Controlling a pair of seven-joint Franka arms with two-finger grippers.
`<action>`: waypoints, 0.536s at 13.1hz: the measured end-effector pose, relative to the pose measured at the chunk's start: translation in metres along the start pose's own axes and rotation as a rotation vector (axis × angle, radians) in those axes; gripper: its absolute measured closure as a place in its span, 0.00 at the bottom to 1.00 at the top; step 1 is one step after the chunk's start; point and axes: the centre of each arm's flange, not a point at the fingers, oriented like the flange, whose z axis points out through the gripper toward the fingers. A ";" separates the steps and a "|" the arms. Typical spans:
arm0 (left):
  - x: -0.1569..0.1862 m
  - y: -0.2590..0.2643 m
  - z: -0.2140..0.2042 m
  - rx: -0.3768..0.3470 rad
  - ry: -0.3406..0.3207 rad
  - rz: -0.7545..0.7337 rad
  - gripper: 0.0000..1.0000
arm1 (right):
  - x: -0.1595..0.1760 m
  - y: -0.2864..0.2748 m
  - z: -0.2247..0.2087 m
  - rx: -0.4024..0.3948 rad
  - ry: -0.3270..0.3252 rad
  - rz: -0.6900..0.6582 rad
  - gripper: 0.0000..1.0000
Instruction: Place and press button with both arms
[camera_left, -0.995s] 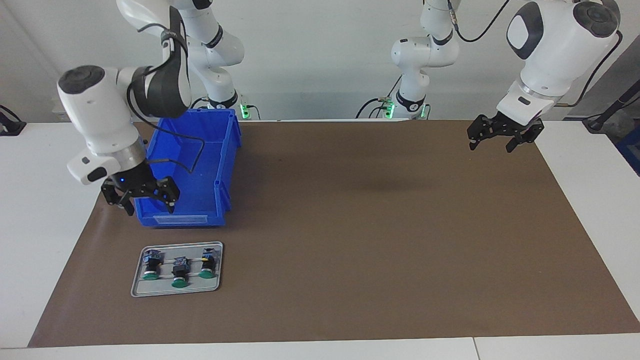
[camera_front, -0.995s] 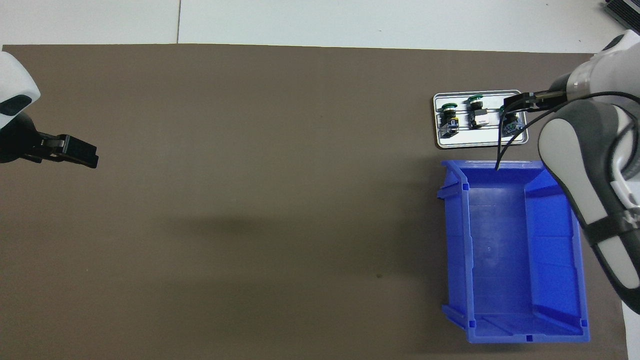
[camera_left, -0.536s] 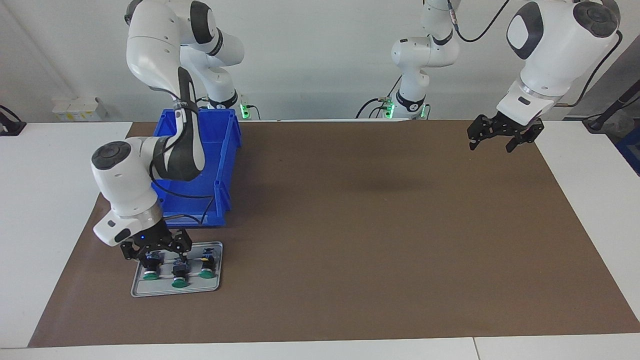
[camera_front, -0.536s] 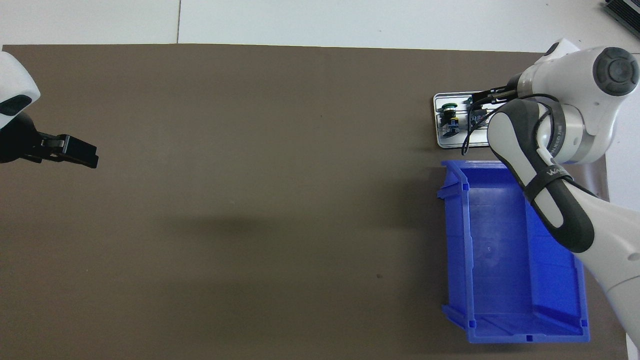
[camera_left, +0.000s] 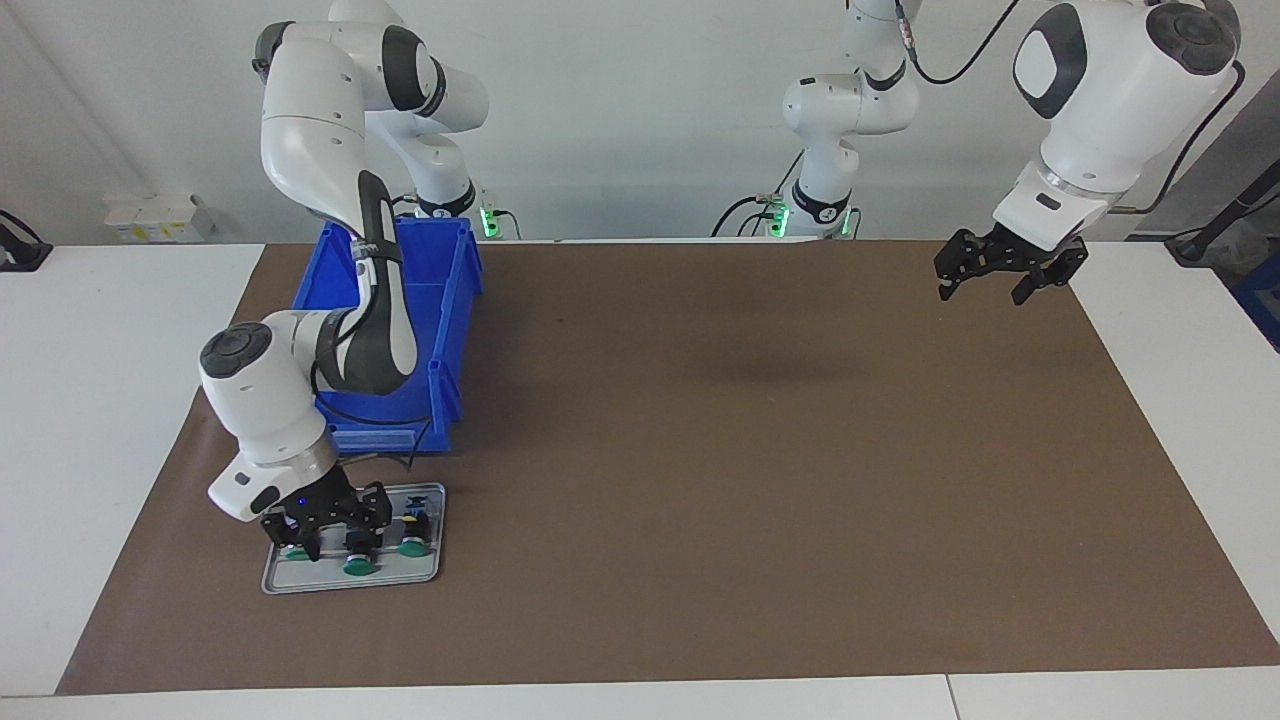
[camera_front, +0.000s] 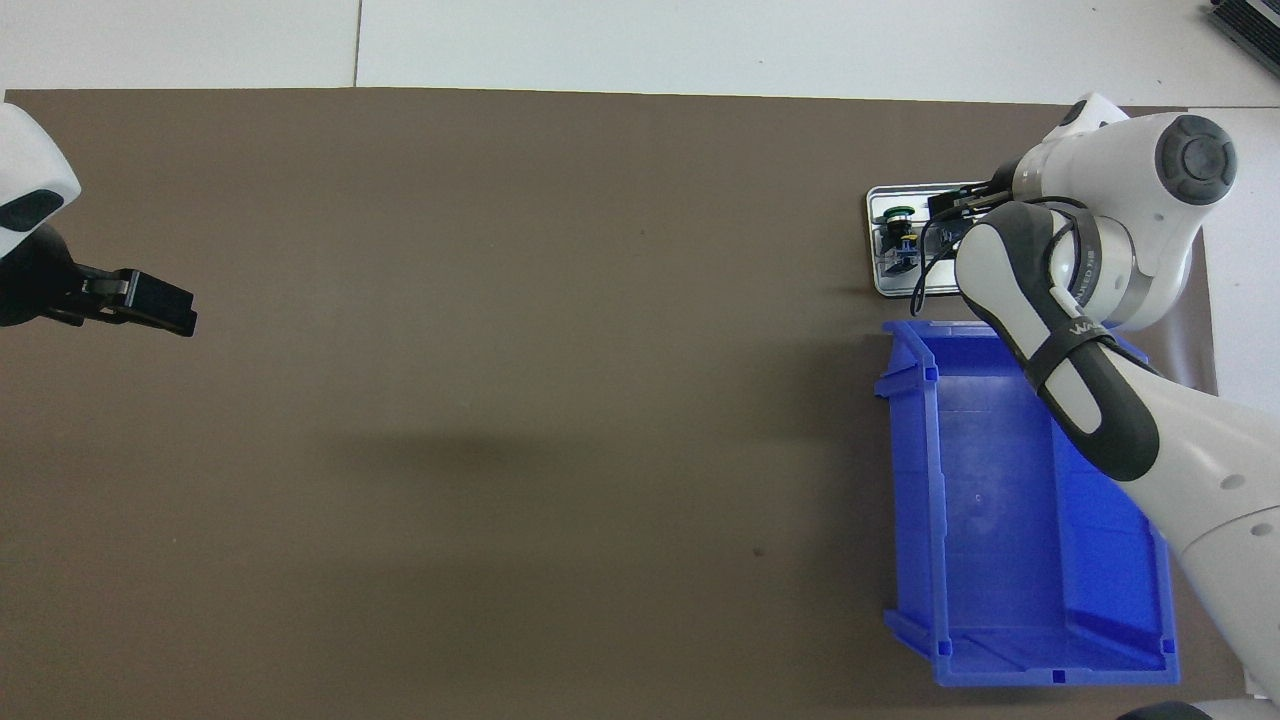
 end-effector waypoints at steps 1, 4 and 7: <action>0.000 0.000 0.000 0.000 0.000 0.000 0.00 | -0.003 -0.001 0.005 0.003 -0.010 -0.005 0.16; 0.000 0.000 0.000 0.000 0.000 0.000 0.00 | -0.009 0.000 0.014 0.005 -0.027 -0.016 0.17; 0.000 0.000 0.000 0.000 0.000 0.000 0.00 | -0.016 0.001 0.021 0.006 -0.037 -0.023 0.23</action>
